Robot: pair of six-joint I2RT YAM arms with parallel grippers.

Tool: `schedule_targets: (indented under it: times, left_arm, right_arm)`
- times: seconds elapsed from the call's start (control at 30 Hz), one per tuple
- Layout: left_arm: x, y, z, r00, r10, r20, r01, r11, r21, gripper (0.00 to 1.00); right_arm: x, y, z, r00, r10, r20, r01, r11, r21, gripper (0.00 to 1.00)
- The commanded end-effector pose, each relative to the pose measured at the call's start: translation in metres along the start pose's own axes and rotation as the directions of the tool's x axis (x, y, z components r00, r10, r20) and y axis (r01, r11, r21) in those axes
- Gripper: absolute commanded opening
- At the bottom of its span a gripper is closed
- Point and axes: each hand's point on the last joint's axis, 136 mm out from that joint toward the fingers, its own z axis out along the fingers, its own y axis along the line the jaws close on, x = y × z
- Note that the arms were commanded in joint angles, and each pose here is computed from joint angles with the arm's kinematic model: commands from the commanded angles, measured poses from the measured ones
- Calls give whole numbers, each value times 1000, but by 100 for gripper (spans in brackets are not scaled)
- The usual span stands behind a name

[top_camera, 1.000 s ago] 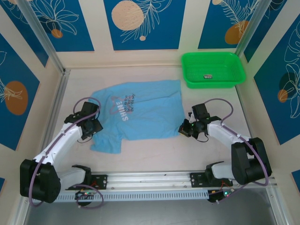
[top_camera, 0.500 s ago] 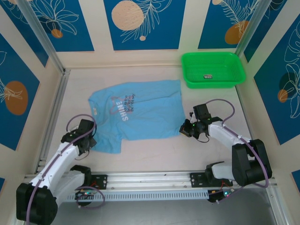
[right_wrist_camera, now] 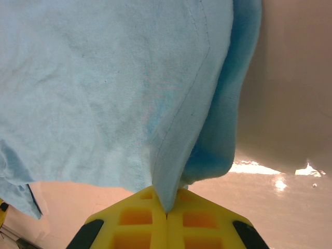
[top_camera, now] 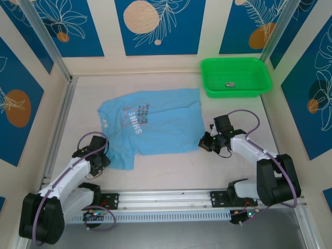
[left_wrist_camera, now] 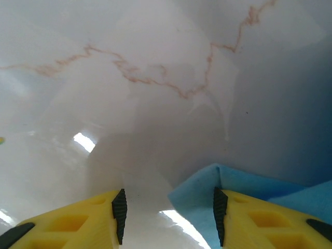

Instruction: Fold and stack the t-shirts

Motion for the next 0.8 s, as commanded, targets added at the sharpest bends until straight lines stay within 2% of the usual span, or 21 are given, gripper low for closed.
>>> schedule_targets:
  times: [0.0,0.5,0.77]
  left_arm:
    - [1,-9,5,1000,9,-30,-8,999,35,49]
    - [-10,-30,12,999,33,-37,-29,995,94,37]
    - [-13,-37,16,998,49,-49,-44,994,103,25]
  right_arm:
    - [6,-1,1,1000,-7,-22,7,1000,-16,0]
    - [7,1,1,1000,-14,-25,14,1000,-15,0]
    - [7,1,1,1000,-18,-24,18,1000,-15,0]
